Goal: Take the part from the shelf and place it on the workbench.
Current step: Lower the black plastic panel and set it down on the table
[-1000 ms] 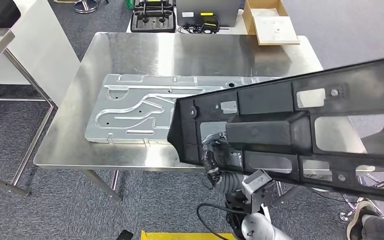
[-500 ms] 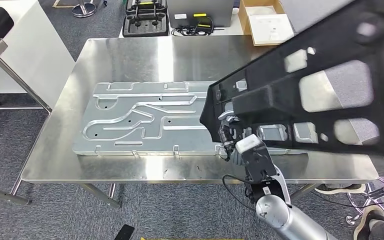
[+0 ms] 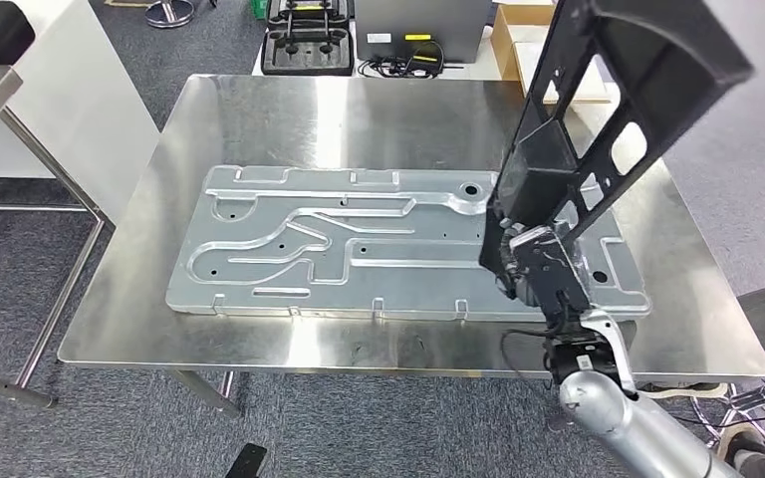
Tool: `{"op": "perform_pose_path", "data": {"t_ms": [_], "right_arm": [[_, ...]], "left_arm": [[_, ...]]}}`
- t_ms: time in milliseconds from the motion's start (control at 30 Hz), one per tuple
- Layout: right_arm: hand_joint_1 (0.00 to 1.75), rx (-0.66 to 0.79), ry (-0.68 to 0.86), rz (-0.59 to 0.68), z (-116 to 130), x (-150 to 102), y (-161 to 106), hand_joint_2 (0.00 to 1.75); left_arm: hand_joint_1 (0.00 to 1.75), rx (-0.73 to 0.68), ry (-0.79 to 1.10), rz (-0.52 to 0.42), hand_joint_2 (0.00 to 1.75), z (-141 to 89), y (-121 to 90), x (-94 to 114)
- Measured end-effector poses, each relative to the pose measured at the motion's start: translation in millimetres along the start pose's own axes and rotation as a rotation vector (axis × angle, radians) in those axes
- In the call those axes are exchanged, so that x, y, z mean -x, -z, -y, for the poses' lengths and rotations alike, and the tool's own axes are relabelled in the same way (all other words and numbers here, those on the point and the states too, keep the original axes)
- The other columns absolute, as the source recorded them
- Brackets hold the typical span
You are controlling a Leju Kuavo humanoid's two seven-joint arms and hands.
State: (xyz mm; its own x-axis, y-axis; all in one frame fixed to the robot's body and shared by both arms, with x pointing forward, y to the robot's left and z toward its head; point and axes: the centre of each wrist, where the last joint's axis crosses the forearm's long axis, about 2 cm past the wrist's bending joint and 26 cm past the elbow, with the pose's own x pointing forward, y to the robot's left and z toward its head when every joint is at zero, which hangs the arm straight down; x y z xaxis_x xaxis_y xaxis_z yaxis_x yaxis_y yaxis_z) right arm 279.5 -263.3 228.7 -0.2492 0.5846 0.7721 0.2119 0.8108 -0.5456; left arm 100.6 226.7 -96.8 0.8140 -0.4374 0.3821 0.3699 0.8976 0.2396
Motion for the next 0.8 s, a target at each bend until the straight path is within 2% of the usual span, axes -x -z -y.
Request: {"op": "perform_pose_path", "data": {"t_ms": [267, 467, 600, 800], "right_arm": [[1.75, 0.052, -0.205, -0.135, 40, 22, 9, 1.75], [1.75, 0.054, -0.293, -0.181, 54, 29, 12, 1.75], [1.75, 0.057, -0.398, -0.230, 67, 34, 14, 1.75], [1.75, 0.065, -0.548, -0.235, 81, 39, 16, 1.75]], "left_arm": [[0.00, -0.002, -0.041, 0.019, 1.75, 1, 1, -5], [0.00, -0.001, -0.064, 0.031, 1.75, 2, 1, -10], [0.00, -0.001, -0.070, 0.037, 1.75, 2, 1, -12], [0.00, 0.000, -0.075, 0.050, 1.75, 2, 2, -18]]}}
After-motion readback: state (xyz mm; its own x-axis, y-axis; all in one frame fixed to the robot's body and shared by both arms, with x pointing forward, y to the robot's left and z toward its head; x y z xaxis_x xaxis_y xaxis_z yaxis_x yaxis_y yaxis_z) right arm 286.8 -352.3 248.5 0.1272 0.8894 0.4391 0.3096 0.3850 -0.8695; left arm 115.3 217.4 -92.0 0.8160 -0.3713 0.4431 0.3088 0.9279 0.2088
